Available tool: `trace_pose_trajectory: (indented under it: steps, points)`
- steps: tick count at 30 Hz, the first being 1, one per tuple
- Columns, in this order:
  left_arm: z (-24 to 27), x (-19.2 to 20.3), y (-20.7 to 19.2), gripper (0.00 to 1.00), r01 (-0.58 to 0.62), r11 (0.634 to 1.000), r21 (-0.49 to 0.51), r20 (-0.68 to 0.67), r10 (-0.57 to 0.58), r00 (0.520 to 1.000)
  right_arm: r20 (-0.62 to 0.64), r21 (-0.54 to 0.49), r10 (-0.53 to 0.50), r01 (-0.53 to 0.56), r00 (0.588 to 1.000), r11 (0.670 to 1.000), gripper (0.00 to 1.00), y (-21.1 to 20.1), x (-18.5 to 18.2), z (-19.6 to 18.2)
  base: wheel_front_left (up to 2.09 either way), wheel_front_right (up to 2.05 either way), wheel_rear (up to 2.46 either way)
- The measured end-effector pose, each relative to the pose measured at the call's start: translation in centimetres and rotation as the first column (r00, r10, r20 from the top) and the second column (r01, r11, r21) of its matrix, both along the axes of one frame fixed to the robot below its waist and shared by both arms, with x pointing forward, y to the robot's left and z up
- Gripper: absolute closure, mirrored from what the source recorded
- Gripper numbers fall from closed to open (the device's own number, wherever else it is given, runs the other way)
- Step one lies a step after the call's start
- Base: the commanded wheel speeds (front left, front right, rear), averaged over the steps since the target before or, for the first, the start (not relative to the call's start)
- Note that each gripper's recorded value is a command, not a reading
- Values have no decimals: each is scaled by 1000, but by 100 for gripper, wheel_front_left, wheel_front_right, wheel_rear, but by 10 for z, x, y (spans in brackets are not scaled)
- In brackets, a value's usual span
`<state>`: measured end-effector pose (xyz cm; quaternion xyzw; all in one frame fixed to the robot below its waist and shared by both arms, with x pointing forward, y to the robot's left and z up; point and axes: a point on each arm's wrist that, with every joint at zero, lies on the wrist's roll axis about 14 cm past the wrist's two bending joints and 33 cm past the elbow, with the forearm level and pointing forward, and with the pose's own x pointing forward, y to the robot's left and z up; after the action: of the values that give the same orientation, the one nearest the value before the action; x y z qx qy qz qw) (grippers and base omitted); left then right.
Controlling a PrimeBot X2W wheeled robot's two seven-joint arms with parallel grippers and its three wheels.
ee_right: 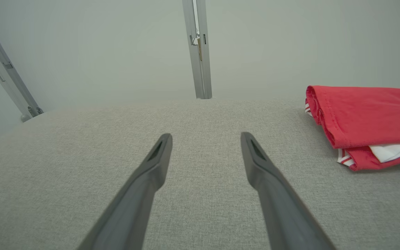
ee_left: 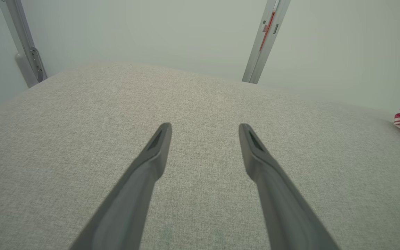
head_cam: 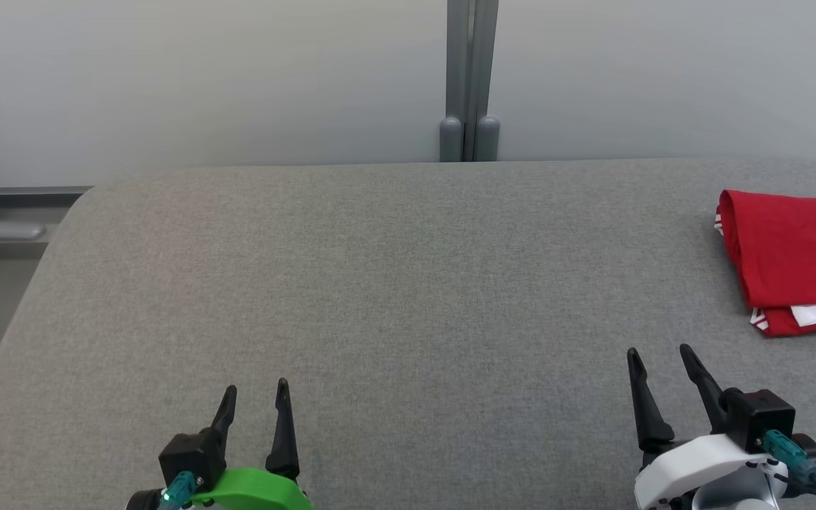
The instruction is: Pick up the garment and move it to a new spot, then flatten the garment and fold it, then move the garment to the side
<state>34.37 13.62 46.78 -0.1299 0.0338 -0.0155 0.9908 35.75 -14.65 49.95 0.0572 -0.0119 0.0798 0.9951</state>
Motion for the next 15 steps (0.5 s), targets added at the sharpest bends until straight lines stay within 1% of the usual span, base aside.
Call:
trace_pose_trajectory:
  steps: [8,9,13,15]
  points:
    - [1,1,-1,0,11,1000,5,5,-11,1000,-1,2,-7,7,1000,1000,0,-2,1,0,0,0,0]
    - [1,1,-1,100,11,1000,6,4,-11,1000,-3,3,-7,7,1000,1000,100,-2,1,-1,0,0,0]
    - [-17,-8,-2,100,13,1000,4,-57,-13,998,-52,11,-10,10,999,1000,100,-2,-3,-16,0,0,0]
    - [-20,-9,0,100,2,1000,-20,-74,-3,997,-72,41,-18,21,997,999,100,-4,-4,-20,0,0,0]
